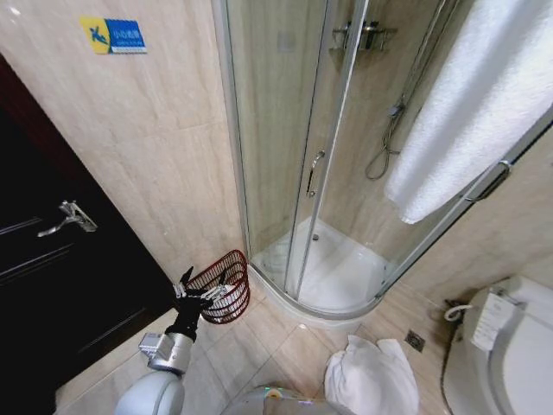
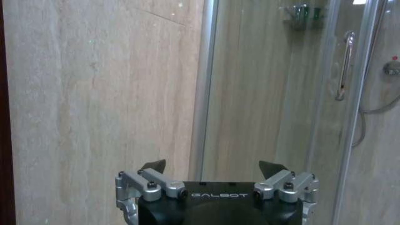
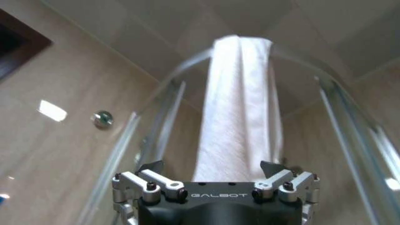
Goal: Discard the used towel into the hamper.
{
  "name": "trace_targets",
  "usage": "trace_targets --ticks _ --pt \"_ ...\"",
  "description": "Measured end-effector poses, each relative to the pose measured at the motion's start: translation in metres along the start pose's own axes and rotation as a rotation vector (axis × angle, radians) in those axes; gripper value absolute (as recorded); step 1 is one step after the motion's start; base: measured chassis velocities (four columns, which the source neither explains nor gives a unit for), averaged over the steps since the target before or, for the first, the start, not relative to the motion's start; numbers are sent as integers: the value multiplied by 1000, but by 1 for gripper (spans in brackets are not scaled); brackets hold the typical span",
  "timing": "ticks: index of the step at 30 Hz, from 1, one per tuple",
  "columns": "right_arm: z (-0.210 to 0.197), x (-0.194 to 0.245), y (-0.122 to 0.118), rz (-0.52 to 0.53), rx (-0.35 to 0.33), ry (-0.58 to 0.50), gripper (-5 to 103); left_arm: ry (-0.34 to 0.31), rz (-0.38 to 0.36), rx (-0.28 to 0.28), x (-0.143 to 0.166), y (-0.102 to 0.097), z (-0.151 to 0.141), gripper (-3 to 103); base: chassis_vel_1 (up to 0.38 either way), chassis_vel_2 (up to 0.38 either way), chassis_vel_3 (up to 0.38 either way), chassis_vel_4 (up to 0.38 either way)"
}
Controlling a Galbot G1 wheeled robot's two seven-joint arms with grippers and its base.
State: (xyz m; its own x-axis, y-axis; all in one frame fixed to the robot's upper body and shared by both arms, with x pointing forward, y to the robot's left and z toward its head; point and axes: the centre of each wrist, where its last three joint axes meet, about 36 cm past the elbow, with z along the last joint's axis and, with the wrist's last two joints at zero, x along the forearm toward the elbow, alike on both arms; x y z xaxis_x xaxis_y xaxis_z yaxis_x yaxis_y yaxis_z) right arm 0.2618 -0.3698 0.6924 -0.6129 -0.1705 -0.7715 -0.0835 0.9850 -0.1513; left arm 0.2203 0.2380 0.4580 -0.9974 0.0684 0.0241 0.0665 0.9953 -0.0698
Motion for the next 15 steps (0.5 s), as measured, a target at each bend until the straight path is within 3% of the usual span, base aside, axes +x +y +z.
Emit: trace_targets --ticks 4,8,10,13,15 --pt "0 -4 1 -14 12 -31 100 0 0 0 0 0 0 100 0 0 0 0" --pt "-6 -13 1 6 68 -98 100 0 0 0 0 0 0 100 0 0 0 0" --pt "-7 -16 -1 7 102 -122 100 0 0 0 0 0 0 100 0 0 0 0" --pt "-3 -20 -15 11 222 -145 100 0 0 0 0 0 0 100 0 0 0 0" --pt "-3 -21 -16 15 237 -139 100 0 0 0 0 0 0 100 0 0 0 0"
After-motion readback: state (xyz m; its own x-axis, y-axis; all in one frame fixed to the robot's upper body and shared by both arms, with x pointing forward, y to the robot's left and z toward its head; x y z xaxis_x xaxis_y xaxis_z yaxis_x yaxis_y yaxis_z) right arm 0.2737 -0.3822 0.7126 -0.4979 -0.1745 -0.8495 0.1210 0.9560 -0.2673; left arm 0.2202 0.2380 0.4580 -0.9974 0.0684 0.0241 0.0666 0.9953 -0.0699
